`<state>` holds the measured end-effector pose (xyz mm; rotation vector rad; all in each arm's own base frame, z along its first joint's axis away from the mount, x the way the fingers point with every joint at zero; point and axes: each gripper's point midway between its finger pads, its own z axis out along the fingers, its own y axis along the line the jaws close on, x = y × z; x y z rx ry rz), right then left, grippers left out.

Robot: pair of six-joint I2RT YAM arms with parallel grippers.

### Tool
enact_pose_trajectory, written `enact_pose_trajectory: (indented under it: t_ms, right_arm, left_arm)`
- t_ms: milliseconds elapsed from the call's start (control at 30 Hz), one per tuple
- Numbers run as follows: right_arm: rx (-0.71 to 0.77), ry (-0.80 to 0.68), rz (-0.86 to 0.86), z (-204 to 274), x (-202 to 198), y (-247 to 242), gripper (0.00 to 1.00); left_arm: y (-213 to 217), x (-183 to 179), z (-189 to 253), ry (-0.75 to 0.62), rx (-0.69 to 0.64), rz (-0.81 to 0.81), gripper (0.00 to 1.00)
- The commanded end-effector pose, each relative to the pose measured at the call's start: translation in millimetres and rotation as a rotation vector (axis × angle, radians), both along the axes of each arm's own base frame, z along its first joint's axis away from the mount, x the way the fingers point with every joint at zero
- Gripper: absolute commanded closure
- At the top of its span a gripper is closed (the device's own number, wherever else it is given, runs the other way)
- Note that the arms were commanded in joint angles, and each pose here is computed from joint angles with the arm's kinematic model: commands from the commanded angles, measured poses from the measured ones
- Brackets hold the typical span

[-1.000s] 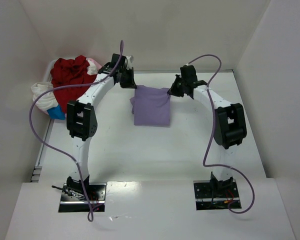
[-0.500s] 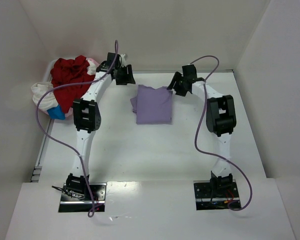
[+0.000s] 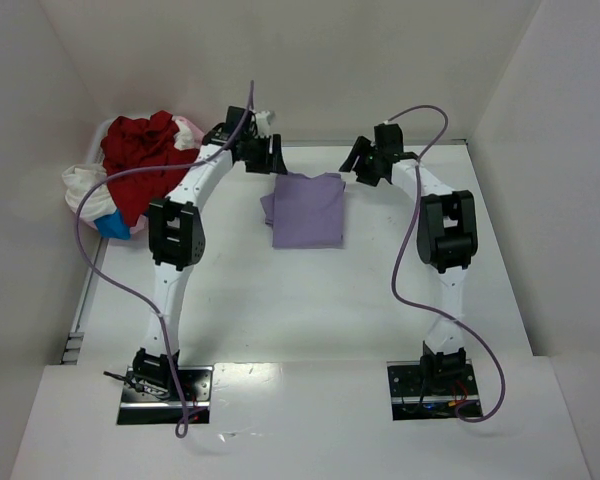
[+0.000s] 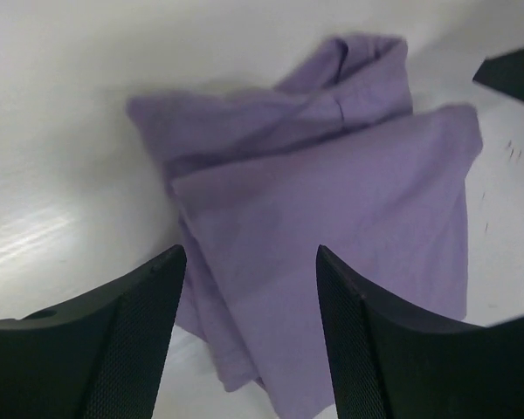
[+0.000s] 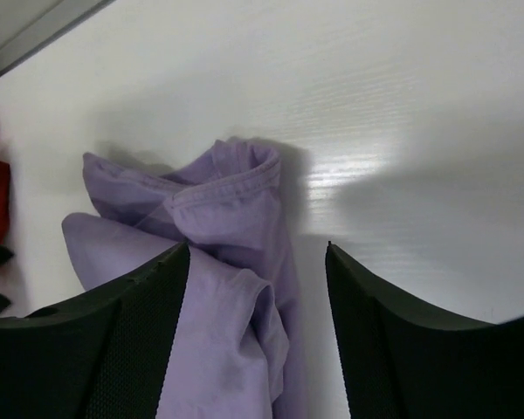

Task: Fold and stack the t-shirts
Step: Fold the long partially folded tshirt into a neat square

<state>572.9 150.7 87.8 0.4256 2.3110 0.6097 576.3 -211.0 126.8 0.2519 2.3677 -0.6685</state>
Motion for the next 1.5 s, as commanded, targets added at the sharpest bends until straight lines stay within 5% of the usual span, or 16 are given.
enact_pose_trajectory:
  t_ms: [0, 200, 333, 500, 733, 867, 967, 1033, 1167, 1467]
  right_arm:
    - [0.041, -0.094, 0.051, 39.8, -1.4, 12.2, 0.32]
    - [0.055, -0.055, 0.074, 16.4, -3.0, 17.0, 0.38]
    - [0.069, -0.039, 0.086, 9.7, -3.8, 24.8, 0.54]
    - [0.084, -0.047, 0.103, 8.5, 4.8, 29.9, 0.75]
    - [0.081, -0.036, 0.125, 7.7, 12.8, 38.1, 0.8]
    - [0.08, -0.027, 0.125, 6.2, 15.8, 38.7, 0.88]
    - [0.066, -0.024, 0.124, 10.1, 18.6, 37.4, 0.88]
    - [0.034, -0.041, 0.099, 16.8, 22.2, 31.0, 0.8]
    - [-0.008, -0.083, 0.074, 43.3, 21.7, 21.9, 0.68]
    - [-0.022, -0.032, 0.058, 32.9, -5.7, 9.6, 0.53]
  left_arm:
    - [-14.1, -9.7, 7.1, -0.045, -0.039, -0.087, 0.3]
    - [-10.1, -17.7, -27.9, 0.02, -0.026, -0.06, 0.3]
    - [-7.5, -14.2, -33.4, 0.016, -0.011, -0.044, 0.32]
    - [-12.7, -4.0, -34.8, 0.002, -0.036, -0.04, 0.49]
    - [-20.9, 10.1, -27.6, -0.012, -0.067, -0.053, 0.51]
    - [-22.3, 15.8, -28.3, -0.009, -0.066, -0.053, 0.68]
    - [-22.8, 17.7, -32.5, 0.008, -0.063, -0.052, 0.74]
    - [-22.5, 22.7, -27.9, -0.013, -0.061, -0.046, 0.74]
    - [-18.2, 21.4, -20.1, -0.021, -0.04, -0.036, 0.54]
    - [-4.8, 9.0, -3.6, -0.043, 0.016, -0.015, 0.37]
